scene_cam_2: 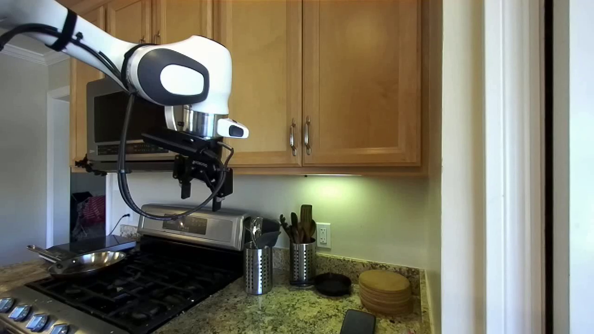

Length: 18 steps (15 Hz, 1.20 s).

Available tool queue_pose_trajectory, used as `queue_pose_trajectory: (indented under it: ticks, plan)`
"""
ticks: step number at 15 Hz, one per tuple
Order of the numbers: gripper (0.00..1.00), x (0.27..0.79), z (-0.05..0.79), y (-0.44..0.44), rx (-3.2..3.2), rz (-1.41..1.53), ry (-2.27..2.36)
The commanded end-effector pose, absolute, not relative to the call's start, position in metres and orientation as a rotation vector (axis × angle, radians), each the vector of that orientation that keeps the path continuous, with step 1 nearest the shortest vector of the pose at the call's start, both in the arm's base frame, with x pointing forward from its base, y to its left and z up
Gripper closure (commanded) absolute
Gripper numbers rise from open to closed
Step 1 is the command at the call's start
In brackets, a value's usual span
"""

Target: Open the left door of the upper cabinet on the right

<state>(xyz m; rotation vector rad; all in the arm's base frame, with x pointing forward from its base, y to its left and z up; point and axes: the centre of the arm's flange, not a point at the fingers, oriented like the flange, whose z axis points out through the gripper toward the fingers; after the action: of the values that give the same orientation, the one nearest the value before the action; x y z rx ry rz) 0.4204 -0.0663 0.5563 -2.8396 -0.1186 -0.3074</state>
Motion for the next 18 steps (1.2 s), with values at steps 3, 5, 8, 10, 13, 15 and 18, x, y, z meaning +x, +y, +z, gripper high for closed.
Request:
queue_pose_trajectory:
  ticks: [3,5,8,10,13,15,18]
  plan:
    - [0.00,0.427,0.547,-0.051,-2.948,-0.339,-0.020]
    - [0.00,0.438,0.543,-0.041,-3.012,-0.374,0.030]
    - [0.00,0.456,0.542,-0.026,-3.051,-0.485,0.084]
    - [0.00,0.473,0.546,-0.021,-3.060,-0.591,0.133]
    - [0.00,0.495,0.557,-0.026,-3.066,-0.749,0.172]
    - [0.00,0.506,0.572,-0.036,-3.054,-0.875,0.176]
    - [0.00,0.518,0.600,-0.047,-3.033,-1.011,0.188]
